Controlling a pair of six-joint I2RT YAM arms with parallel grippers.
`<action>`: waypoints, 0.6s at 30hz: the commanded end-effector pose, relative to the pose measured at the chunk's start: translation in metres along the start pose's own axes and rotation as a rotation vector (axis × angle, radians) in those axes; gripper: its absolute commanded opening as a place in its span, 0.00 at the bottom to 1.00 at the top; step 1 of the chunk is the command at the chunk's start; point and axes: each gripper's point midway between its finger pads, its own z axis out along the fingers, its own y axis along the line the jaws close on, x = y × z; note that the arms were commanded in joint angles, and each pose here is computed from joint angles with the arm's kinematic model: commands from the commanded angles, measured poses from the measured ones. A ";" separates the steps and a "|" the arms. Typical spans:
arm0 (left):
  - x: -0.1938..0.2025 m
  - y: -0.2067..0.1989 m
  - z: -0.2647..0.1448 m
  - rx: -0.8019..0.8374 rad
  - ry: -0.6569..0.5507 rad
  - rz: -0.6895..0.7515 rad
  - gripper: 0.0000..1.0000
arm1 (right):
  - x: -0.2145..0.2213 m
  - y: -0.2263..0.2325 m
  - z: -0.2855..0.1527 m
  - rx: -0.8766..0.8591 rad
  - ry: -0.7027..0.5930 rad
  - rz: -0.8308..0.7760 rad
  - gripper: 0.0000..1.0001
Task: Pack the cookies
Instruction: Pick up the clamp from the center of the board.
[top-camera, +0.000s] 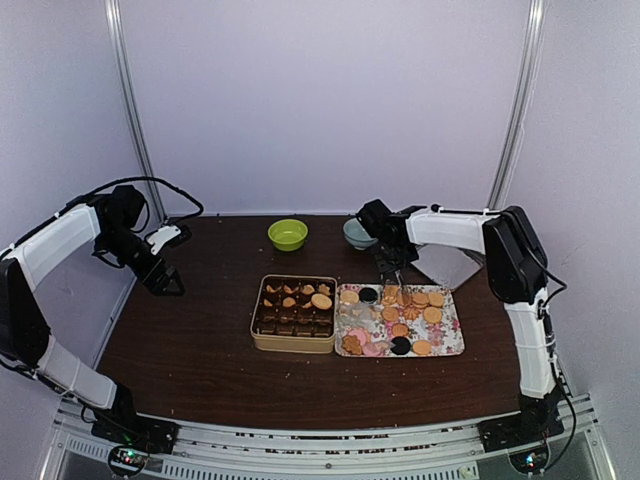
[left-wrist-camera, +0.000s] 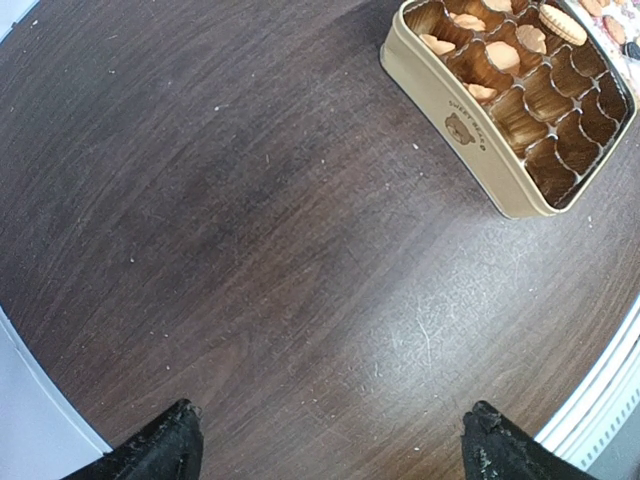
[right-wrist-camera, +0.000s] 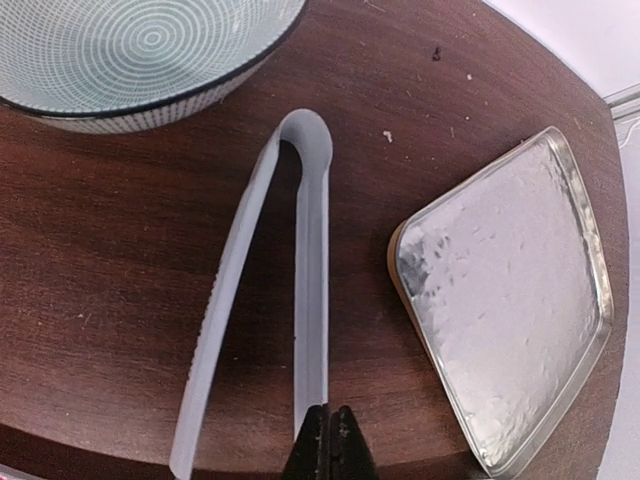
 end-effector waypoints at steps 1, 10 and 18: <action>-0.004 0.000 -0.006 -0.008 -0.029 0.008 0.93 | -0.016 -0.018 -0.021 0.024 -0.071 0.038 0.00; -0.004 -0.001 -0.008 -0.013 -0.035 0.012 0.93 | -0.017 -0.011 -0.026 -0.075 -0.095 0.086 0.16; -0.002 -0.002 -0.008 -0.012 -0.033 0.014 0.93 | -0.017 -0.015 -0.013 -0.132 -0.050 0.129 0.39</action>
